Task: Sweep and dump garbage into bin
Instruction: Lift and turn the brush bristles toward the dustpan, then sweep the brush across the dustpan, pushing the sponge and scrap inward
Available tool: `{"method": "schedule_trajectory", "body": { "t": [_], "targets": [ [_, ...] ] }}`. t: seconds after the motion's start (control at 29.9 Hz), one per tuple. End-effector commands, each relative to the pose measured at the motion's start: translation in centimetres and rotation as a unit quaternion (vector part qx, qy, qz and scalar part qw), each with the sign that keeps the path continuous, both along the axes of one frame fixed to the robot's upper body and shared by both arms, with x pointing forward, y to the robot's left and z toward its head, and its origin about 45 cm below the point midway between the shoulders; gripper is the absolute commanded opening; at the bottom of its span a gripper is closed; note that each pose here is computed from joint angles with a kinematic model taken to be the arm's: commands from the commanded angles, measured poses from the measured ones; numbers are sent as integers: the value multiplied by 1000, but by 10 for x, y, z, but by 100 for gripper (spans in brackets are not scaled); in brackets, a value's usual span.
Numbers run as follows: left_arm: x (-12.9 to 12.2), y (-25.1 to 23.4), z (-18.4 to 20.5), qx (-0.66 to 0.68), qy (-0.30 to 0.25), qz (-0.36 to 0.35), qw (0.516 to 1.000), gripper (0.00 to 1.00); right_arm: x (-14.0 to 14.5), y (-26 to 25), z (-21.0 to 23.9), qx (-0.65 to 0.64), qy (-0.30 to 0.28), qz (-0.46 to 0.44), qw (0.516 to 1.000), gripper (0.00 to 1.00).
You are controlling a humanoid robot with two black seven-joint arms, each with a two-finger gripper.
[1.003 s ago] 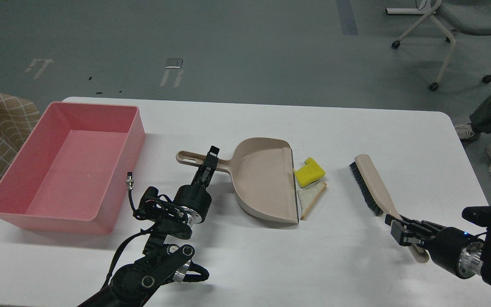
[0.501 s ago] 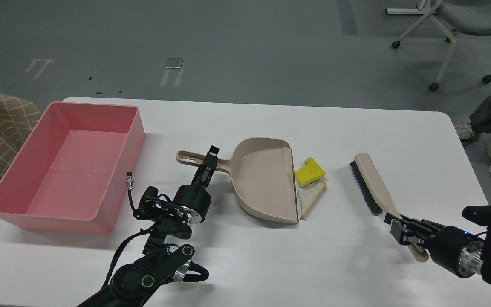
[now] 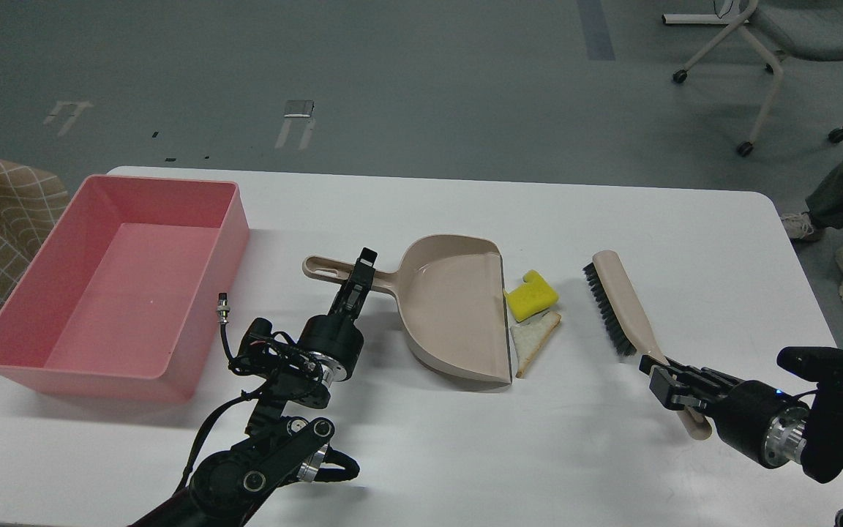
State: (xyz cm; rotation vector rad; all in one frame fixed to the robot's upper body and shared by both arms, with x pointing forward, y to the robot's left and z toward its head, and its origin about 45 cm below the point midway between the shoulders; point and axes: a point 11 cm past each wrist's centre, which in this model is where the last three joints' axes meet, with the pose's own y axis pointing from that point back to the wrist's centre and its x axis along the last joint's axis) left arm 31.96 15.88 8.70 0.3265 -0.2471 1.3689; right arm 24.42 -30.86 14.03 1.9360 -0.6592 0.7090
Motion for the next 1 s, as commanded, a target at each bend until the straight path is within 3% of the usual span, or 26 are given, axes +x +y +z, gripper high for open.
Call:
{"method": "schedule_trajectory", "body": {
  "t": [0.0, 0.64, 0.97],
  "targets": [
    [1, 0, 0, 0, -1, 0, 1000, 18, 1, 9, -1, 13, -1, -2, 1000, 0],
    [1, 0, 1, 0, -1, 0, 1000, 18, -2, 35, -18, 54, 16, -9, 998, 0],
    [1, 0, 1, 0, -1, 0, 1000, 18, 22, 70, -17, 87, 7, 0, 996, 0]
  ]
}}
